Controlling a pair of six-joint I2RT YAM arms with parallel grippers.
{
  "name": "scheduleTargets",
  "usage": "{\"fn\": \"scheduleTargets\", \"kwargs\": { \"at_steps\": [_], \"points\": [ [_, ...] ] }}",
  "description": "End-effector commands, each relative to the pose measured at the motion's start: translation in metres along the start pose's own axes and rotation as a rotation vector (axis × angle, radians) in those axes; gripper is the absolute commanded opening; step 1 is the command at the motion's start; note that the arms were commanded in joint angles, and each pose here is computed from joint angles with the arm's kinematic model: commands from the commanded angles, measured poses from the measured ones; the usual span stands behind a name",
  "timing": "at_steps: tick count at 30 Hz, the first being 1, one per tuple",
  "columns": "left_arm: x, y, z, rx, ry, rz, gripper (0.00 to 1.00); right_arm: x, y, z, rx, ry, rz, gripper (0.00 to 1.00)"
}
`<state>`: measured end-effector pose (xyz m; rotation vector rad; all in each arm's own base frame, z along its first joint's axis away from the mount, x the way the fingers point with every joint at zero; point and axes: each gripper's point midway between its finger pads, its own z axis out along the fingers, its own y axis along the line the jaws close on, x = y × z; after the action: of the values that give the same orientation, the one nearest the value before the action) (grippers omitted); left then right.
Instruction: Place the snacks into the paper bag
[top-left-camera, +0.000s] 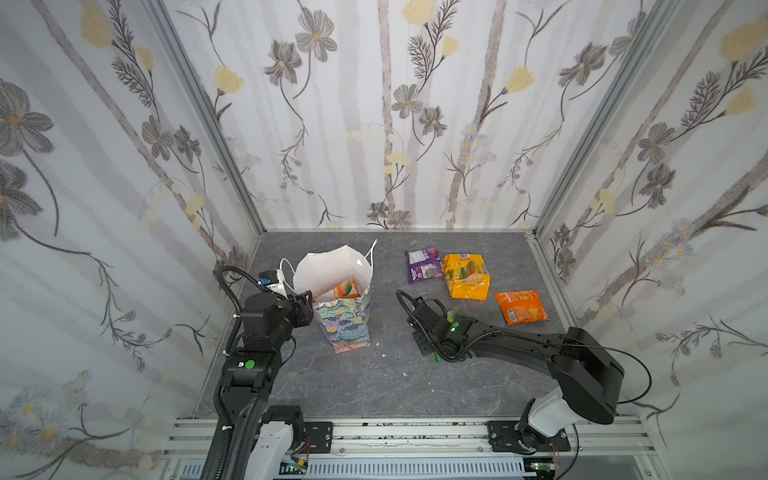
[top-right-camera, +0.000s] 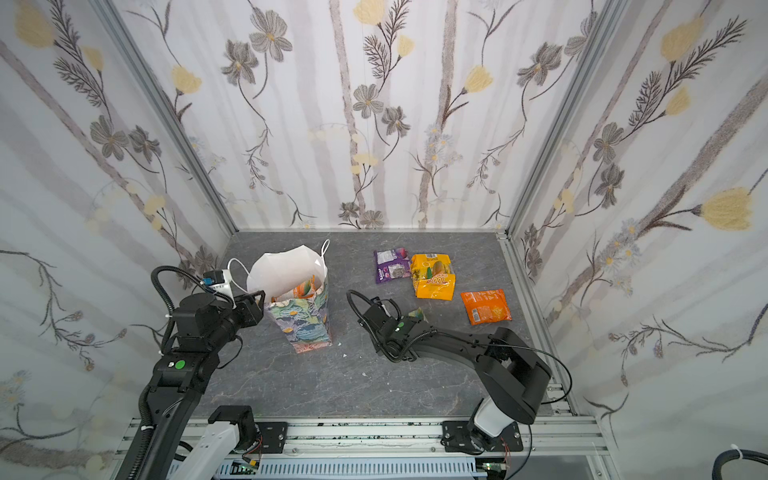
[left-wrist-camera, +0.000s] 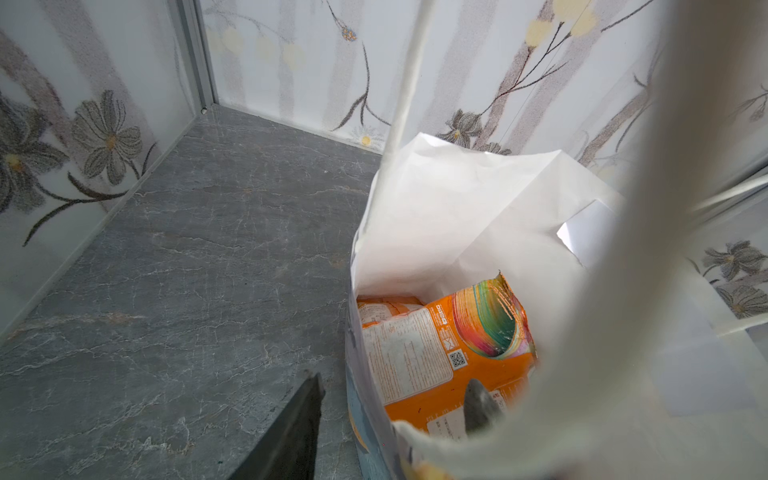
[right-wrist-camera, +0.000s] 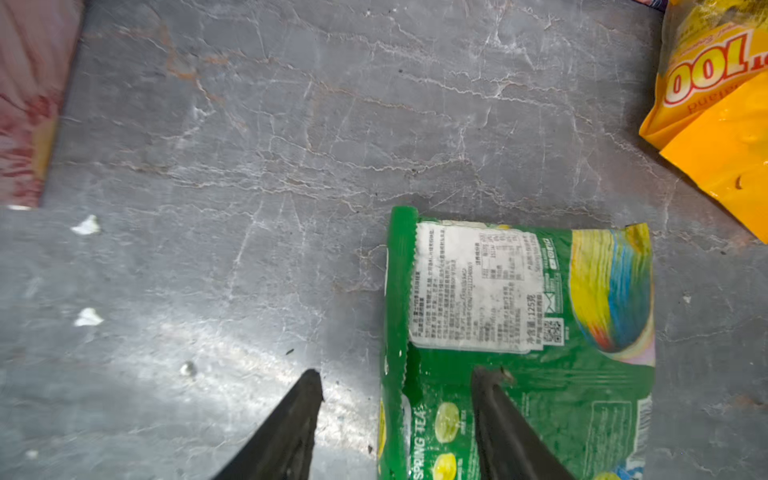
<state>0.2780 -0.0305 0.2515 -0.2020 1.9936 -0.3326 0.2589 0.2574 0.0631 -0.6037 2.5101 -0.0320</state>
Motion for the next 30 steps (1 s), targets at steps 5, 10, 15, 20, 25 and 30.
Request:
{"fn": "scheduleTargets", "kwargs": {
  "at_steps": [5, 10, 15, 20, 25, 30],
  "points": [
    [-0.001, 0.001, 0.0, -0.003, -0.005, 0.01, 0.54, 0.001, -0.008, 0.018, 0.131, 0.025, -0.061, 0.57],
    [-0.002, 0.0, 0.0, -0.001, -0.008, 0.013, 0.54, 0.001, -0.008, 0.03, 0.17, 0.031, -0.092, 0.55],
    [-0.001, 0.0, 0.0, -0.002, -0.005, 0.012, 0.54, 0.003, -0.006, 0.042, 0.189, 0.047, -0.123, 0.51],
    [-0.002, 0.001, -0.001, -0.006, -0.012, 0.013, 0.54, 0.008, -0.004, 0.051, 0.19, 0.071, -0.126, 0.36],
    [-0.002, 0.001, -0.001, -0.006, -0.011, 0.013, 0.54, 0.012, -0.003, 0.054, 0.188, 0.083, -0.122, 0.25],
    [-0.001, 0.001, 0.0, -0.006, -0.007, 0.012, 0.54, 0.007, -0.008, 0.05, 0.185, 0.07, -0.089, 0.16]
  ]
}}
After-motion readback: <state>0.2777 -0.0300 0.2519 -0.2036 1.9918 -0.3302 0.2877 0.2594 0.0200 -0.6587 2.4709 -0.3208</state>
